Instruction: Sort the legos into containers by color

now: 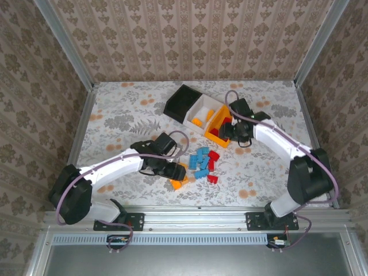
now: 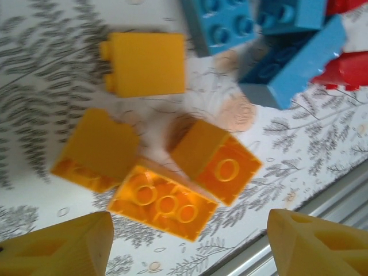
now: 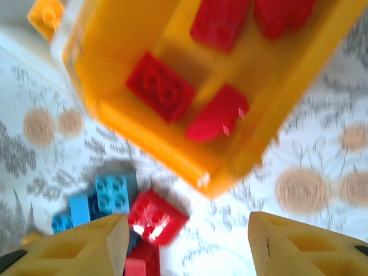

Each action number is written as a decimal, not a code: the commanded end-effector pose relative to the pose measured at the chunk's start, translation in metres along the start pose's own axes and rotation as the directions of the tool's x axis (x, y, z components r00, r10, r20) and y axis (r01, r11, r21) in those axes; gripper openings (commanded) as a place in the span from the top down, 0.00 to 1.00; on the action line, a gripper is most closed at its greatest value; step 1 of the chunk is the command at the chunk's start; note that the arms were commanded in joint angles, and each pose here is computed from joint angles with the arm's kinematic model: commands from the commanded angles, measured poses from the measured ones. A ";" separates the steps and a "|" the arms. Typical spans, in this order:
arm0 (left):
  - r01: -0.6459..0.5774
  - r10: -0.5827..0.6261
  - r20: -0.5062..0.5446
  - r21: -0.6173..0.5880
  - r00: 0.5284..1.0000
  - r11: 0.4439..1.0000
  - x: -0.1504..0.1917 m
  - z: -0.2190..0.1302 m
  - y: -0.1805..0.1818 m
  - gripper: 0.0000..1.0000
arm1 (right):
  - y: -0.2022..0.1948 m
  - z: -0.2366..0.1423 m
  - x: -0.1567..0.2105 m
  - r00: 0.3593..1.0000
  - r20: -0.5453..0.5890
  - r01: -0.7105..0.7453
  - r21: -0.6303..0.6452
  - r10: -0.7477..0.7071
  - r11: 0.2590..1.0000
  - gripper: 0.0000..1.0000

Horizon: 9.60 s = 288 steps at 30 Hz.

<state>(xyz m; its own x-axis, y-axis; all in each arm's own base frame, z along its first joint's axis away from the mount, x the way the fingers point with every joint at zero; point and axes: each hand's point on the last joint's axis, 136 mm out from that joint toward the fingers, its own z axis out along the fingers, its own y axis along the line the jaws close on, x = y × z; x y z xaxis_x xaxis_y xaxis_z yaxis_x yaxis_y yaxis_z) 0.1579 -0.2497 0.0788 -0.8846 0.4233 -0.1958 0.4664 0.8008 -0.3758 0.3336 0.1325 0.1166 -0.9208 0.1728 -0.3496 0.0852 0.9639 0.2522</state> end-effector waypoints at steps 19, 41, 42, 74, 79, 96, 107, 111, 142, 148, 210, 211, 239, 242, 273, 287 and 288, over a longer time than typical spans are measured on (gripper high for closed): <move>-0.253 0.240 -0.171 -0.058 0.956 0.966 -0.002 0.038 -0.019 0.35 | -0.012 -0.028 0.065 0.995 0.012 -0.097 -0.060 0.098 0.994 0.40; -0.204 0.188 -0.147 -0.099 0.971 0.974 -0.009 0.031 0.001 0.77 | 0.024 0.000 0.152 0.974 -0.198 0.082 -0.139 -0.109 0.987 0.30; -0.184 0.172 -0.126 -0.093 0.977 0.978 -0.014 0.025 0.003 0.78 | 0.028 0.001 0.155 0.970 -0.207 0.102 -0.143 -0.130 0.985 0.30; 0.032 -0.051 0.332 0.065 0.942 0.997 -0.169 -0.086 0.026 0.76 | 0.027 0.013 0.156 0.967 -0.194 0.173 0.014 -0.167 0.985 0.61; 0.013 -0.045 0.376 0.087 0.926 0.996 -0.232 -0.077 0.018 0.75 | 0.018 -0.003 0.136 0.987 -0.136 0.077 -0.041 -0.082 0.996 0.61; -0.015 0.016 0.281 -0.005 0.960 1.000 -0.323 -0.002 0.029 0.52 | -0.005 -0.040 0.025 0.996 0.020 -0.087 -0.113 0.090 0.990 0.61; -0.029 0.030 0.316 -0.009 0.948 1.000 -0.299 -0.052 0.013 0.33 | -0.005 -0.016 -0.048 0.996 0.013 -0.086 -0.089 0.087 0.992 0.61; -0.012 0.027 0.304 -0.049 0.952 0.999 -0.245 -0.069 0.020 0.31 | 0.000 -0.003 -0.068 0.997 0.004 -0.073 -0.088 0.074 0.993 0.61; -0.174 0.173 -0.023 -0.189 0.985 0.966 -0.050 0.008 0.027 0.27 | 0.027 -0.025 0.046 1.000 -0.004 -0.030 -0.103 0.029 0.994 0.29; -0.198 0.190 -0.058 -0.189 0.980 0.962 -0.062 0.029 0.024 0.29 | 0.016 -0.036 0.052 0.999 0.023 -0.035 -0.084 0.037 0.996 0.29; -0.109 0.123 0.273 -0.066 0.954 0.992 -0.307 -0.020 0.001 0.33 | 0.048 -0.009 0.128 0.988 -0.131 0.067 -0.076 -0.077 0.995 0.28; -0.108 0.123 0.279 -0.068 0.952 0.992 -0.304 -0.027 0.000 0.33 | 0.049 -0.005 0.130 0.987 -0.135 0.079 -0.067 -0.088 0.995 0.28; 0.033 -0.006 0.249 -0.107 0.969 0.994 -0.120 -0.071 0.046 0.29 | 0.034 0.068 0.110 0.974 -0.205 0.106 0.057 -0.092 0.993 0.64; 0.030 -0.004 0.245 -0.103 0.969 0.994 -0.117 -0.071 0.045 0.29 | 0.030 0.064 0.109 0.978 -0.193 0.098 0.060 -0.085 0.993 0.71; 0.036 -0.016 0.242 -0.081 0.970 0.996 -0.108 -0.072 0.046 0.28 | 0.004 0.020 0.091 0.992 -0.115 0.060 0.074 -0.052 0.995 0.77; -0.024 0.037 0.133 -0.104 0.990 0.994 -0.065 -0.051 0.022 0.27 | 0.004 -0.029 -0.032 0.999 0.050 0.014 0.006 -0.015 1.000 0.75; -0.024 0.036 0.119 -0.104 0.992 0.994 -0.058 -0.047 0.020 0.27 | 0.005 -0.022 -0.040 0.999 0.048 0.014 0.004 -0.014 1.000 0.74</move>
<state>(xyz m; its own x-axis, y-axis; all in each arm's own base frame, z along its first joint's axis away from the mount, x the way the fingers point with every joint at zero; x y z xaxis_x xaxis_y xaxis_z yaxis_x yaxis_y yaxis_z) 0.2375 -0.2456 0.1307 -0.8433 0.4004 -0.3584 0.5068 0.8144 -0.2827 0.3537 0.1230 0.1660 -0.8708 0.2212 -0.4390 0.1110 0.9585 0.2627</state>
